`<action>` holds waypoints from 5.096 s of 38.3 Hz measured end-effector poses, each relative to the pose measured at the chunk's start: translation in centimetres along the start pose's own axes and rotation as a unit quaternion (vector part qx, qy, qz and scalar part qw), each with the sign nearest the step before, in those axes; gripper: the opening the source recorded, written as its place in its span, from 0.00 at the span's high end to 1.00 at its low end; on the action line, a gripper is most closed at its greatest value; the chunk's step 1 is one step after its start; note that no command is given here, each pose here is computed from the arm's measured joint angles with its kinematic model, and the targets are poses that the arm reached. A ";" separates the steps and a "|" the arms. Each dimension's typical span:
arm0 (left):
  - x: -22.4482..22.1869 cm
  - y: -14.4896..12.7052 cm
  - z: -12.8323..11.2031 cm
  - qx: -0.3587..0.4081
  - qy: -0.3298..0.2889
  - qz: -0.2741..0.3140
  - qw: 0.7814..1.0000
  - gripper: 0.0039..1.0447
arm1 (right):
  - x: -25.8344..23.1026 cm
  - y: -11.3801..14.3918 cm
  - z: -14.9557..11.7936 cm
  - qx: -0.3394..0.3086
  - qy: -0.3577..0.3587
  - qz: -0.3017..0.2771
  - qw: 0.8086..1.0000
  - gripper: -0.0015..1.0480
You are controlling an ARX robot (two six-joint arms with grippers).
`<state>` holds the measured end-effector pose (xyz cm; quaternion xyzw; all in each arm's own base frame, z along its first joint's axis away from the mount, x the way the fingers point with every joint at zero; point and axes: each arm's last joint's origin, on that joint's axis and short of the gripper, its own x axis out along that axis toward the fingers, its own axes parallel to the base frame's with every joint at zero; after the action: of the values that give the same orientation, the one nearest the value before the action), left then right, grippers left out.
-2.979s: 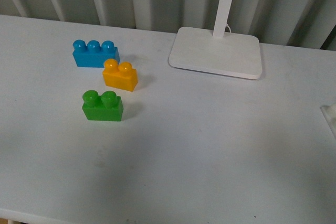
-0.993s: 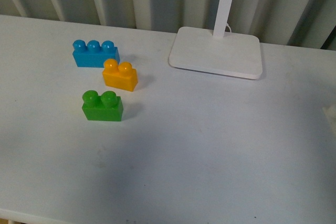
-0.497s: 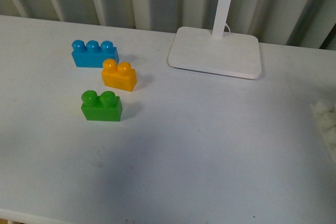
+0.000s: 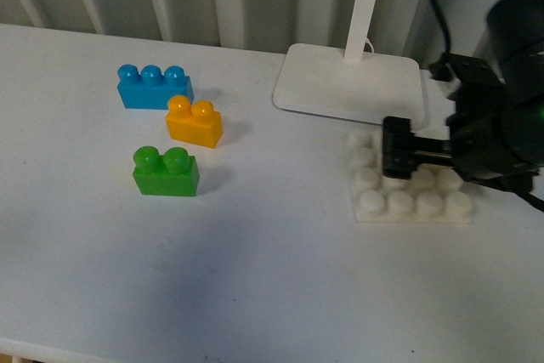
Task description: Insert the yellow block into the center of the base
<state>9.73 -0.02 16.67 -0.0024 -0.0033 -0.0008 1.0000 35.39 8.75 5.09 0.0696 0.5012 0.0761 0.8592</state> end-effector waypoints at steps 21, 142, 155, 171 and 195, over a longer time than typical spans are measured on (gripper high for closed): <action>0.0 0.0 0.0 0.000 0.000 0.000 1.000 0.06 | 2.5 9.7 1.0 0.011 0.003 0.029 1.000 0.09; 0.0 0.0 0.0 0.000 0.000 0.000 1.000 0.06 | -23.8 -4.8 -16.3 -0.068 -0.494 -0.077 0.863 0.99; 0.0 0.0 0.0 -0.002 0.004 -0.005 1.000 0.06 | -24.0 -4.8 -16.4 -0.069 -0.503 -0.076 0.858 0.78; 8.3 -7.2 0.3 -0.115 0.261 -0.133 0.949 0.06 | -24.0 -4.8 -16.4 -0.069 -0.502 -0.076 0.859 0.08; 21.3 -15.7 -5.6 0.012 0.359 -0.152 0.921 0.06 | -24.0 -4.8 -16.4 -0.069 -0.502 -0.076 0.859 0.09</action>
<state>31.01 -15.82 11.26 0.0103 0.3557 -0.1538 0.9218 9.76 -0.01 16.54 0.0005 -0.0012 -0.0002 1.0000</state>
